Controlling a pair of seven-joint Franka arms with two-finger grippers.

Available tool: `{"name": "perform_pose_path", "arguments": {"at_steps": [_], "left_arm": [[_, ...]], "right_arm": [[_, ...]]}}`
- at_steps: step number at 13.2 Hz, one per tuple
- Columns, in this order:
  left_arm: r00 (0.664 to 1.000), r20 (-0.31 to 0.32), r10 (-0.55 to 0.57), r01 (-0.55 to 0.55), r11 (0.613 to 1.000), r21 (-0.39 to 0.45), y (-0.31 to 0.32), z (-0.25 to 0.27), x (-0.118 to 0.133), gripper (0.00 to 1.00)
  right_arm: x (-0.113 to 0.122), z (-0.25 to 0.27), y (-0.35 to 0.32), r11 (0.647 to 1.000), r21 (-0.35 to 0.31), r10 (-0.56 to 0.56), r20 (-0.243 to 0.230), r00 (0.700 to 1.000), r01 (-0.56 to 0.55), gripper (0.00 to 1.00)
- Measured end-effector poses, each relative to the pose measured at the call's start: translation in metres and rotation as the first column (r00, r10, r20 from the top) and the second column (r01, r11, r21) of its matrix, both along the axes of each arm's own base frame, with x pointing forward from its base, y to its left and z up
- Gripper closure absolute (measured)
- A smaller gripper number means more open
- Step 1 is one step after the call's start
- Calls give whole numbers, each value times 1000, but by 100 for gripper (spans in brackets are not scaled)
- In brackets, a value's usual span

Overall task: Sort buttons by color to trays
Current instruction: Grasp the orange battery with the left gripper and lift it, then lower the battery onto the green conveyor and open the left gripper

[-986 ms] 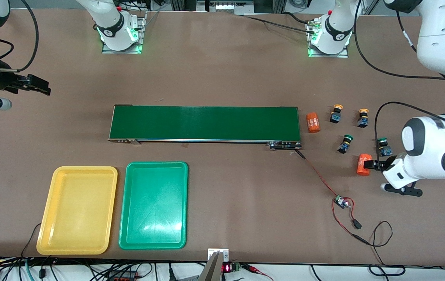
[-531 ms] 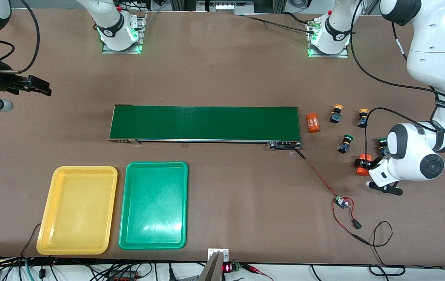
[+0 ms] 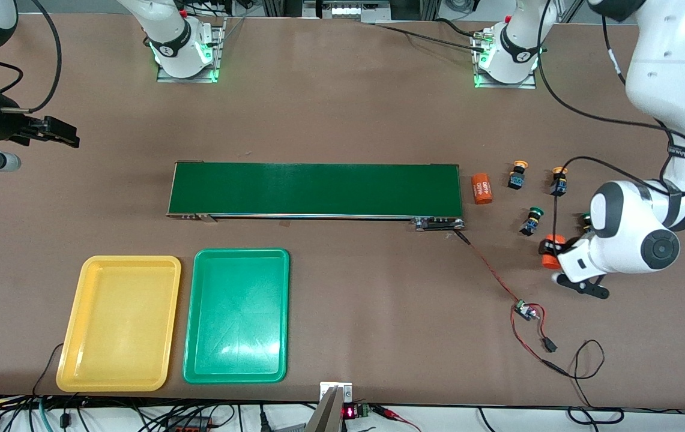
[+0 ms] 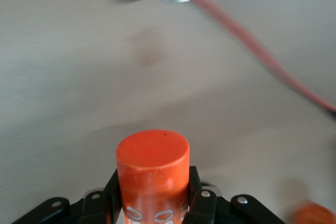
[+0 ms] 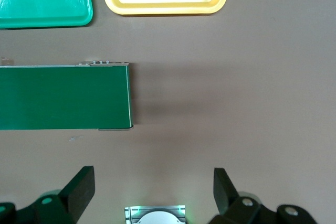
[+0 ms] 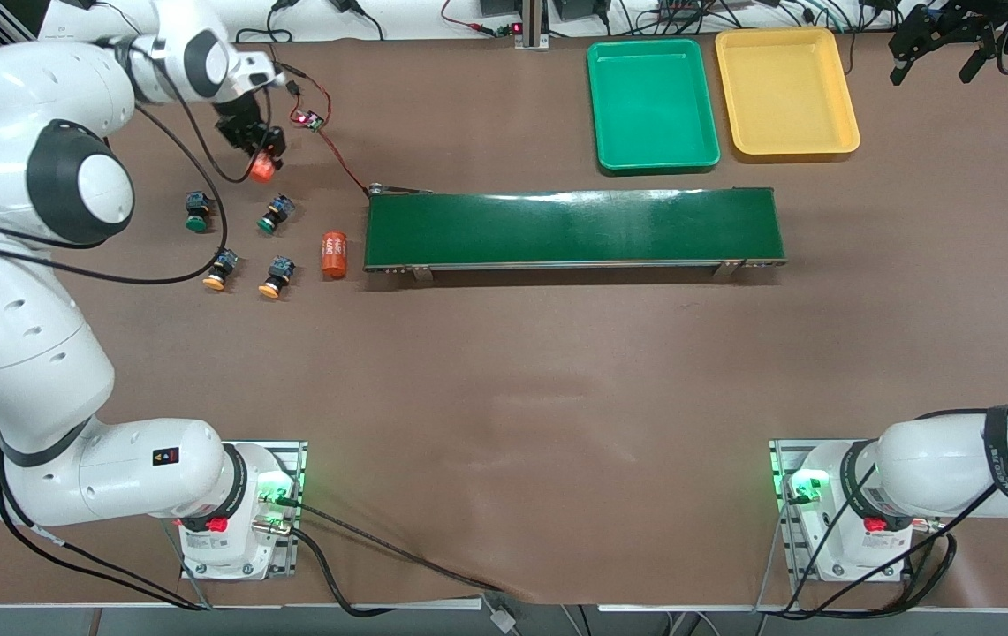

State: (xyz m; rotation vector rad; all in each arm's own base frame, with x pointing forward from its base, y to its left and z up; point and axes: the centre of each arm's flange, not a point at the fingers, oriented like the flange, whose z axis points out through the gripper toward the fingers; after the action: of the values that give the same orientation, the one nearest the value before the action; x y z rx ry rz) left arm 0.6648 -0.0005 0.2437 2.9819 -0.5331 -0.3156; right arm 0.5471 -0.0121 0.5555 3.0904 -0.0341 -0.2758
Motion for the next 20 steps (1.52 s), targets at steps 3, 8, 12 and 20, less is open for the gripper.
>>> {"name": "perform_pose_path", "arguments": {"at_steps": [3, 8, 12, 20], "left_arm": [[972, -4, -235, 234, 970, -63, -85, 73, -22, 50], [743, 53, -667, 666, 729, -158, -162, 83, -59, 50], [578, 78, -812, 808, 556, -197, -215, 77, -81, 50], [429, 86, -899, 886, 400, -236, -250, 35, -119, 50]], "right_arm": [[0, 0, 0, 1000, 0, 0, 1, 1000, 0, 0], [1, 1, 1, 1000, 1, 2, 8, 1000, -2, 0], [1, 1, 1, 1000, 1, 3, 9, 1000, -3, 0], [3, -2, 6, 1000, 1, 13, 7, 1000, -13, 0]]}}
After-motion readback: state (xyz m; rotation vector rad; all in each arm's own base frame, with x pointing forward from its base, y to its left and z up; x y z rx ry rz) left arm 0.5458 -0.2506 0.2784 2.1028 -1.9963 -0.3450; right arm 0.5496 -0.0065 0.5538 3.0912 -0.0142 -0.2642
